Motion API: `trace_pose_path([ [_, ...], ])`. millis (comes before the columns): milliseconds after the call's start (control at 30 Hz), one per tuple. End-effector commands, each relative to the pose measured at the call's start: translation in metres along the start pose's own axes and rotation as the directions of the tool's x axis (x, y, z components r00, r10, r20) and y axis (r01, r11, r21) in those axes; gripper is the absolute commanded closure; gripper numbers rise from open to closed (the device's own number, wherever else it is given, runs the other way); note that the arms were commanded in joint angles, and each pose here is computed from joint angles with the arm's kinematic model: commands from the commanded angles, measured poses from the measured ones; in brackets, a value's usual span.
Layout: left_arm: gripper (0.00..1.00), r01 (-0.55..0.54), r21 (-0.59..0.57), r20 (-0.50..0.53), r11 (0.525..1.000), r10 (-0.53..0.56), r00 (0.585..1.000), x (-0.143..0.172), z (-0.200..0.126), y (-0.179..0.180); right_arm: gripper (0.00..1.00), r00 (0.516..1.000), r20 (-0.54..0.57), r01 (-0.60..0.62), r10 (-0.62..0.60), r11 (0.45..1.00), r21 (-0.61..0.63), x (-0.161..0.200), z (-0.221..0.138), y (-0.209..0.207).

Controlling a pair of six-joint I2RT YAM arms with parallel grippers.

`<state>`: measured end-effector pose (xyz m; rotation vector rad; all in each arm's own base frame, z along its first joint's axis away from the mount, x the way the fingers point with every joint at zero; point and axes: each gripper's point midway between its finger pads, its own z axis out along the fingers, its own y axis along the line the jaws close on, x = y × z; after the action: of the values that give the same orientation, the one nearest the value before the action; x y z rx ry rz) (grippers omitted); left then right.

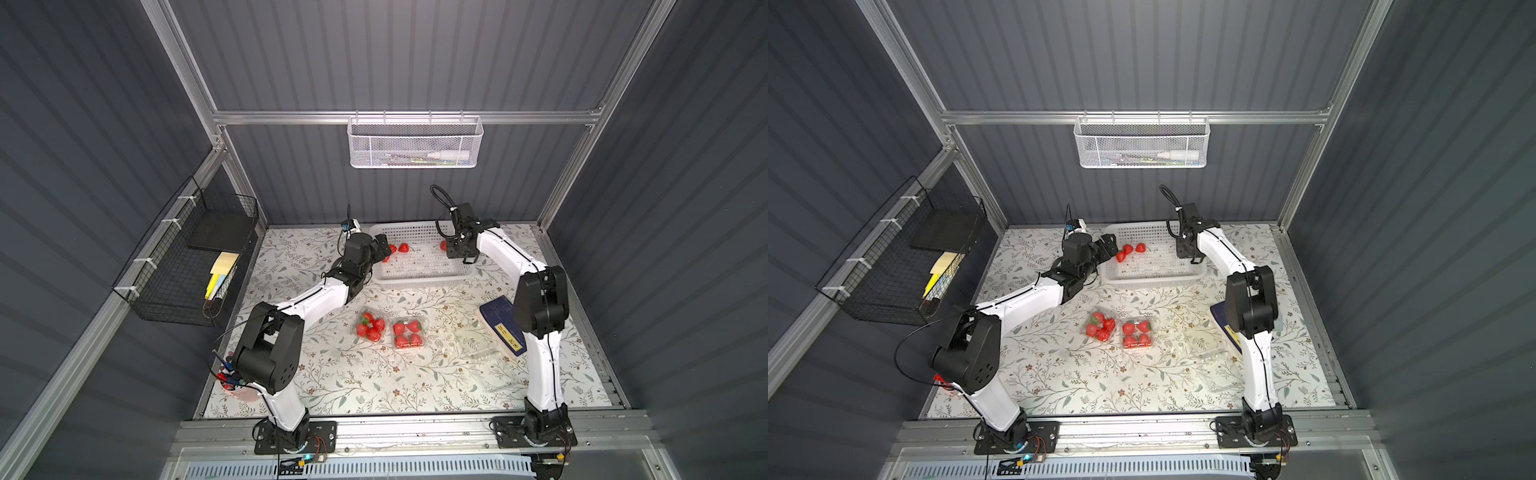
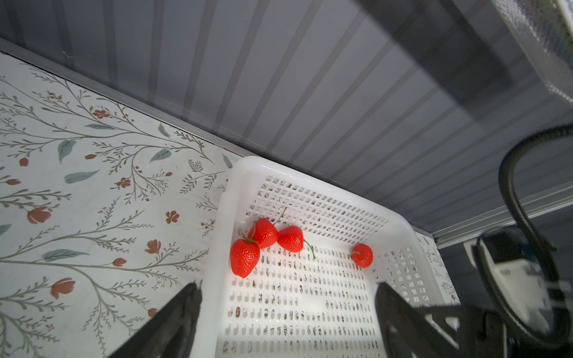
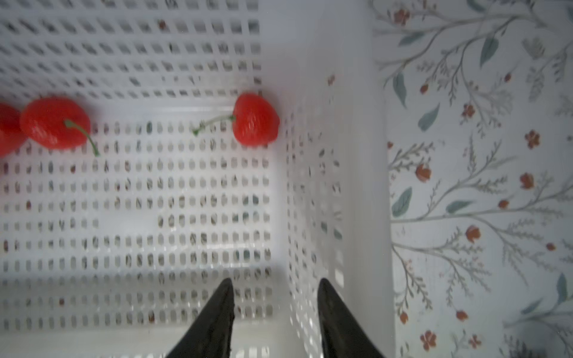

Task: Pack strawberries into containers
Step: Move the basket to the center of the board, then pick up the strawberry from the basket.

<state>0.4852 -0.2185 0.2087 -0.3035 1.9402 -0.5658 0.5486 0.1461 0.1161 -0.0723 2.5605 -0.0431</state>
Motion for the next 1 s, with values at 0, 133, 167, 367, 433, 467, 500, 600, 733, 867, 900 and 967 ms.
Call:
trace_pose_path([
  [0, 0.11, -0.019, 0.001, -0.012, 1.000, 0.019, 1.000, 0.007, 0.006, 0.002, 0.54, 0.996, 0.083, 0.035, -0.038, 0.999, 0.034, -0.027, 0.024, 0.002],
  [133, 0.11, -0.025, -0.013, -0.019, 1.000, 0.025, 1.000, 0.010, 0.011, 0.005, 0.51, 0.984, 0.168, 0.048, -0.057, 0.997, 0.055, -0.049, 0.047, 0.006],
  [167, 0.11, -0.027, -0.020, -0.027, 0.999, 0.027, 0.999, 0.014, 0.013, 0.007, 0.51, 0.980, 0.191, 0.050, -0.060, 0.997, 0.059, -0.054, 0.052, 0.007],
  [367, 0.11, -0.036, -0.036, -0.065, 0.999, 0.033, 0.997, 0.026, 0.023, 0.012, 0.46, 0.962, 0.257, 0.074, -0.090, 0.995, 0.072, -0.067, 0.082, 0.014],
  [433, 0.11, -0.037, -0.034, -0.070, 0.999, 0.034, 0.997, 0.027, 0.024, 0.012, 0.45, 0.966, 0.240, 0.082, -0.094, 0.995, 0.061, -0.065, 0.092, 0.017],
  [467, 0.11, -0.034, -0.034, -0.071, 0.999, 0.031, 0.997, 0.028, 0.024, 0.012, 0.45, 0.968, 0.234, 0.085, -0.096, 0.995, 0.057, -0.064, 0.097, 0.019],
  [500, 0.11, -0.035, -0.033, -0.073, 0.999, 0.032, 0.997, 0.028, 0.025, 0.012, 0.45, 0.972, 0.213, 0.091, -0.101, 0.994, 0.053, -0.060, 0.102, 0.020],
  [600, 0.11, -0.030, -0.029, -0.068, 0.999, 0.027, 0.997, 0.026, 0.024, 0.010, 0.47, 0.981, 0.170, 0.088, -0.095, 0.995, 0.049, -0.049, 0.114, 0.021],
  [733, 0.11, -0.029, -0.025, -0.064, 0.999, 0.027, 0.998, 0.024, 0.024, 0.009, 0.53, 0.988, 0.132, 0.082, -0.086, 0.996, 0.038, -0.033, 0.124, 0.021],
  [867, 0.11, -0.032, -0.017, -0.066, 0.999, 0.031, 0.997, 0.023, 0.026, 0.006, 0.61, 0.987, 0.144, 0.072, -0.074, 0.997, 0.020, -0.035, 0.121, 0.024],
  [900, 0.11, -0.034, -0.017, -0.069, 0.999, 0.033, 0.997, 0.024, 0.025, 0.007, 0.64, 0.987, 0.149, 0.065, -0.067, 0.998, 0.014, -0.036, 0.119, 0.025],
  [967, 0.11, -0.034, -0.022, -0.071, 0.999, 0.033, 0.997, 0.025, 0.025, 0.009, 0.71, 0.985, 0.166, 0.059, -0.058, 0.998, -0.003, -0.040, 0.112, 0.027],
])
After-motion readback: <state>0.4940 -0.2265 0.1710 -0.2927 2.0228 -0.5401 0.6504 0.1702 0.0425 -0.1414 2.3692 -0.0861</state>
